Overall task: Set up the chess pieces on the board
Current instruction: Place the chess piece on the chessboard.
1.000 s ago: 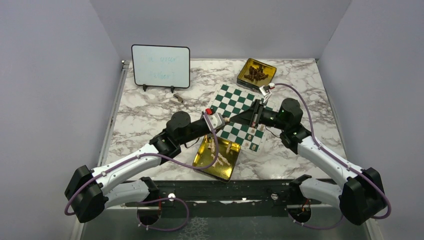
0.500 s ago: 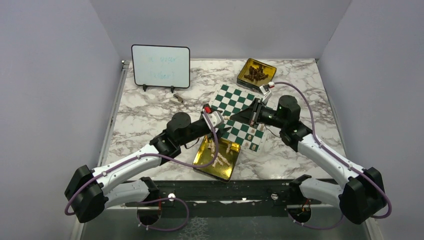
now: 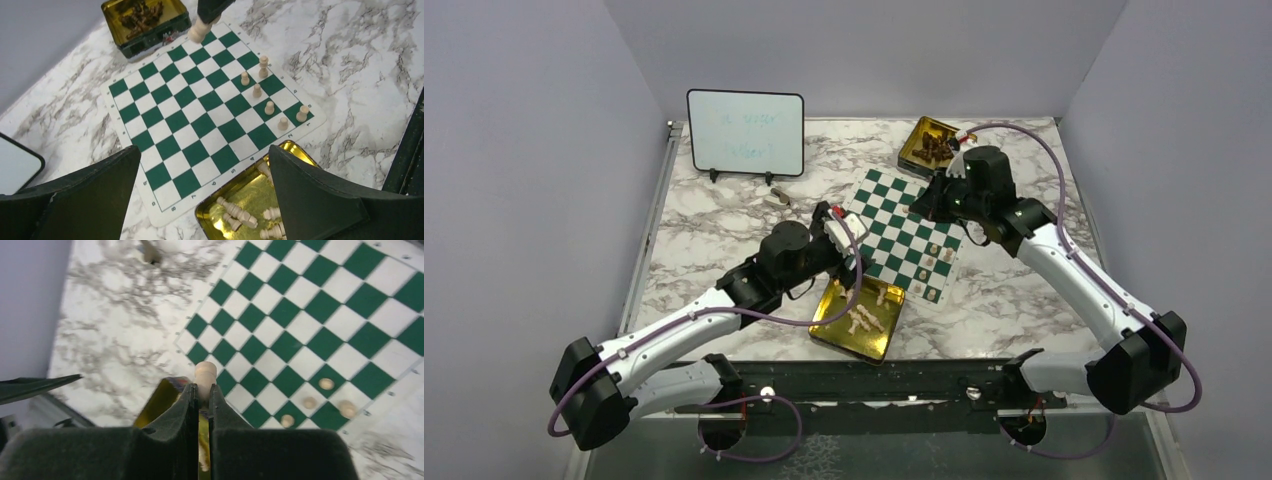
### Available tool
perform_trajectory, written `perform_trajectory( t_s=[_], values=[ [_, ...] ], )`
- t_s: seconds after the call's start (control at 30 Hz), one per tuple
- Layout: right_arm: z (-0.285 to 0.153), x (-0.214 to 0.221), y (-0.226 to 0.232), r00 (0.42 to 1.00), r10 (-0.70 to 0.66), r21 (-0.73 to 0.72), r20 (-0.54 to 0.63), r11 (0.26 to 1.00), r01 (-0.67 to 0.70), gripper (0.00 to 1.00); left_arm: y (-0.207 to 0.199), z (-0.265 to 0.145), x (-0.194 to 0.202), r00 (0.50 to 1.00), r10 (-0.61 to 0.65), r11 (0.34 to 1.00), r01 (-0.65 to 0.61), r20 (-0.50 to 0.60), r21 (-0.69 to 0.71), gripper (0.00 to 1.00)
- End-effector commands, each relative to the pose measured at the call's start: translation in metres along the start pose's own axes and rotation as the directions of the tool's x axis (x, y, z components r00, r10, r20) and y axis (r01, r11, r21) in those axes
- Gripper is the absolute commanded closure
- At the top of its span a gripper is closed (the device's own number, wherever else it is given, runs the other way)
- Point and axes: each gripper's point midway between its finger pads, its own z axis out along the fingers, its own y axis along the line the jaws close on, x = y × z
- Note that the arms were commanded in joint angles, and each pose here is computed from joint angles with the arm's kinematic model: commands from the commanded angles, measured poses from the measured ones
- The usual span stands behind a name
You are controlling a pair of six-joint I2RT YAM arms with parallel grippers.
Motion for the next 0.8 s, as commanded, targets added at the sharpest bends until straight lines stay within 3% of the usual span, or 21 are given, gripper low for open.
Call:
perform_trajectory(
  t_s=[0.0,0.33,0.5,0.6,0.77],
  values=[
    [-0.010,0.015,-0.066,0.983,-0.116,0.326,-0.142,0.932,0.157,0.99,0.015,-0.010,0.023,0.988,-0.096,0.993,0.088,-0.118,-0.078,0.01],
    [0.011,0.022,-0.132,0.960,-0.067,0.508,-0.273,0.837,0.203,0.99,0.049,-0.023,0.055,0.907,-0.385,0.916,0.352,-0.169,-0.194,0.01],
    [0.024,0.027,-0.163,0.947,-0.004,0.556,-0.320,0.809,0.191,0.99,0.069,-0.031,0.077,0.830,-0.515,0.829,0.418,-0.215,-0.370,0.01],
    [0.029,0.028,-0.179,0.939,0.030,0.576,-0.343,0.796,0.185,0.98,0.067,-0.032,0.084,0.818,-0.504,0.842,0.394,-0.277,-0.367,0.01],
    [0.033,0.023,-0.206,0.934,0.087,0.606,-0.346,0.781,0.152,0.97,0.066,-0.037,0.087,0.836,-0.485,0.849,0.380,-0.257,-0.367,0.01]
  ],
)
